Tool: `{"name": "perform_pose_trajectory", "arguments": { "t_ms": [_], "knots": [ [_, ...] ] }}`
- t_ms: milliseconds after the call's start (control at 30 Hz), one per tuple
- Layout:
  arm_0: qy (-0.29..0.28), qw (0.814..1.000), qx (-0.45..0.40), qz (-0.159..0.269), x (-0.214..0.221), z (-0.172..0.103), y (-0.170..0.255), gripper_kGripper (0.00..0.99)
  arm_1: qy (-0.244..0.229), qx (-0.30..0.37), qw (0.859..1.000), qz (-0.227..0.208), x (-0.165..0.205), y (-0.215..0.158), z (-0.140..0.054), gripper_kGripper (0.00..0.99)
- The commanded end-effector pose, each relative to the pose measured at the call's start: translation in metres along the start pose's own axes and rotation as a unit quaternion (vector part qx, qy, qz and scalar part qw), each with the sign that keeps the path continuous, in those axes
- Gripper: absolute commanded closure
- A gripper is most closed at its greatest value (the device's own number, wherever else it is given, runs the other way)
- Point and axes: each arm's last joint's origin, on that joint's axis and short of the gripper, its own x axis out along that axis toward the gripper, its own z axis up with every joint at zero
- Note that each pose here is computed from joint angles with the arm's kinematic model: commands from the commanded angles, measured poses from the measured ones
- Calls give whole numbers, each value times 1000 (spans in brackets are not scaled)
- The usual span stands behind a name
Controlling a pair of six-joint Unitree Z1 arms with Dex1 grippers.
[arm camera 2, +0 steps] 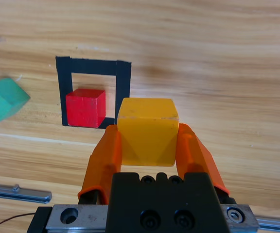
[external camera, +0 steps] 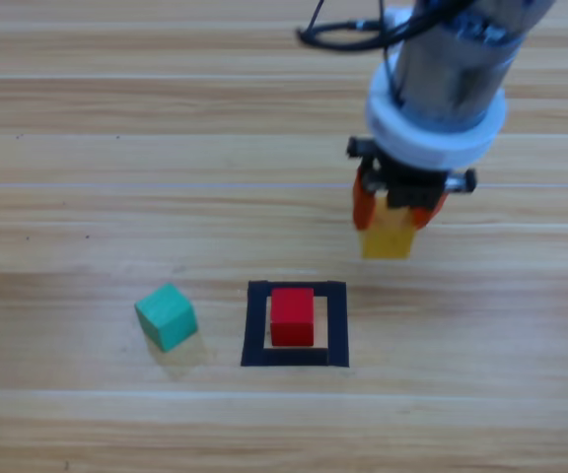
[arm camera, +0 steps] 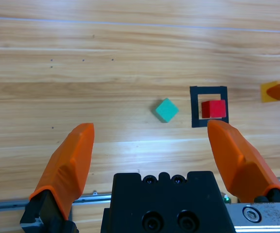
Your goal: Stack the blocks in the rectangular block: red at the bottom, yellow in the middle, green on top
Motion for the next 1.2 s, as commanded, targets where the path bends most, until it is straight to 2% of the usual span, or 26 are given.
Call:
{"name": "perform_pose_trajectory", "arguments": {
  "t_ms": [33, 200, 367, 767, 1200],
  "knots": [
    [4, 1000, 23, 2, 7, -12, 14, 0, 33, -27, 999, -23, 50, 42, -18, 878],
    [-51, 994, 4, -96, -4, -48, 56, 0, 32, -36, 999, -12, 60, 59, -17, 878],
    [-24, 996, 1, -91, 2, -51, 53, 0, 32, -39, 999, -8, 67, 65, -15, 878],
    [-22, 997, 2, -71, 11, -53, 52, 0, 42, -44, 998, -9, 80, 75, -21, 878],
    [-14, 997, -3, -76, 19, -56, 49, 0, 47, -47, 998, -8, 82, 80, -28, 876]
  ]
}}
